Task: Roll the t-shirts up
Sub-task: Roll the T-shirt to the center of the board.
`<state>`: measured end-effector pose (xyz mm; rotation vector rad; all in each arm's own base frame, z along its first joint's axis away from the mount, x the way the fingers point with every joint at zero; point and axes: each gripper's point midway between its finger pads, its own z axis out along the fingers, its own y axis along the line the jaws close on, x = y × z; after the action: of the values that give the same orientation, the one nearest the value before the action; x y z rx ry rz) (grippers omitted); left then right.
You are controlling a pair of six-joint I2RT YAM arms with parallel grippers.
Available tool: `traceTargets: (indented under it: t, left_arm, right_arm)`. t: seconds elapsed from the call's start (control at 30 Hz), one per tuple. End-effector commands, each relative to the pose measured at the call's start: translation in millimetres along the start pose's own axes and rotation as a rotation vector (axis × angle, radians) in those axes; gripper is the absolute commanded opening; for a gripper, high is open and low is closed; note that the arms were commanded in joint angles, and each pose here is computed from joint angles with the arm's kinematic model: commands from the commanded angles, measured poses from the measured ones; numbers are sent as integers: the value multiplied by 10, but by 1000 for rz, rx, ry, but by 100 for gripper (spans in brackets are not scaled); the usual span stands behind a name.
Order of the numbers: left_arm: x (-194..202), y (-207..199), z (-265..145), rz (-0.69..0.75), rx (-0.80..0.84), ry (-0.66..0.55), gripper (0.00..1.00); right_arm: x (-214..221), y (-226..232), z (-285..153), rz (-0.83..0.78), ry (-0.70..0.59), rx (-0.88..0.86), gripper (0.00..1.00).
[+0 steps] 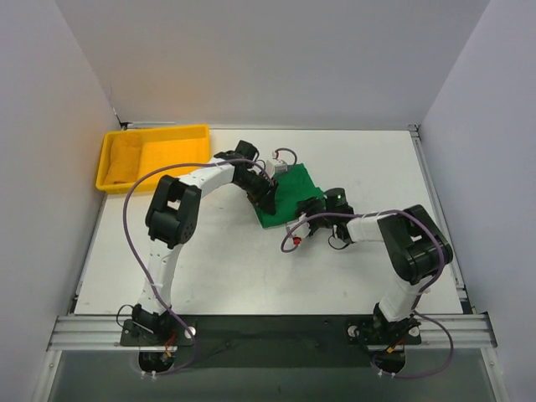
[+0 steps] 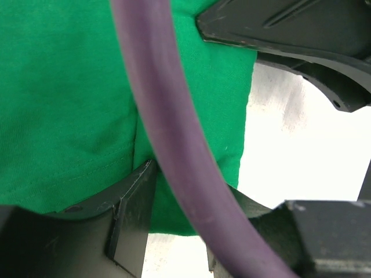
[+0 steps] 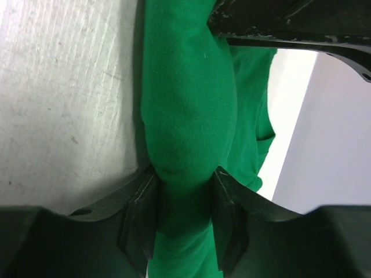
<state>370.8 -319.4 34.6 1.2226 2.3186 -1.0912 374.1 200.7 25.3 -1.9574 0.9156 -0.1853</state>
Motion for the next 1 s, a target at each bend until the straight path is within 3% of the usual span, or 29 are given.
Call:
traceTargets:
  t: [0.0,0.03,0.1,0.13,0.2,0.27,0.4,0.63,0.67,0.7,0.77,0.8,0.93,0.97]
  left_arm:
    - [303,100,21,-59,-22,86,15]
    - [246,85,-39,-48,-42,73,29]
    - [241,41,-128,-40,-63,58,40]
    - [48,-29,-293,7,-101,3,50]
    - [-84,-31,-509,33,-186,-40,57]
    - [-280,-72,-848,57,-305,-106,60]
    - [-468,-143,-1481,81,-493,-191,63]
    - [-266,-457,-1949,141,-611,-199,64]
    - [13,-436,-1837,143,-625,-147,64]
    - [-132,-534,-2019,227,-696,-240,64]
    - [161,-491,-1990,256,-795,-234,78]
    - [-2,-624,-2208,307,-858,-350,97]
    - [242,-702,-2287,355,-902,-346,97]
    - [249,-795,-2218,374,-838,-343,96]
  right_arm:
    - [-26,680,-45,125,-34,-306,30]
    - [-34,552,-31,121,-52,-308,29]
    - [-107,582,-102,145,-81,-374,25]
    - [-129,489,-107,140,-95,-369,25]
    - [-248,503,-224,175,-127,-422,22]
    - [-343,350,-297,190,-148,-421,20]
    - [-582,462,-540,257,-161,-521,15]
    - [-963,556,-927,421,-116,-661,15]
    - [-1043,612,-1004,489,-97,-703,14]
    - [-1086,559,-1021,519,-102,-707,14]
    - [-1167,647,-1130,587,-80,-783,14]
    - [-1200,636,-1133,606,-80,-789,14]
    - [-1308,699,-1171,667,-84,-868,14]
    - [-1329,760,-1192,700,-79,-920,14]
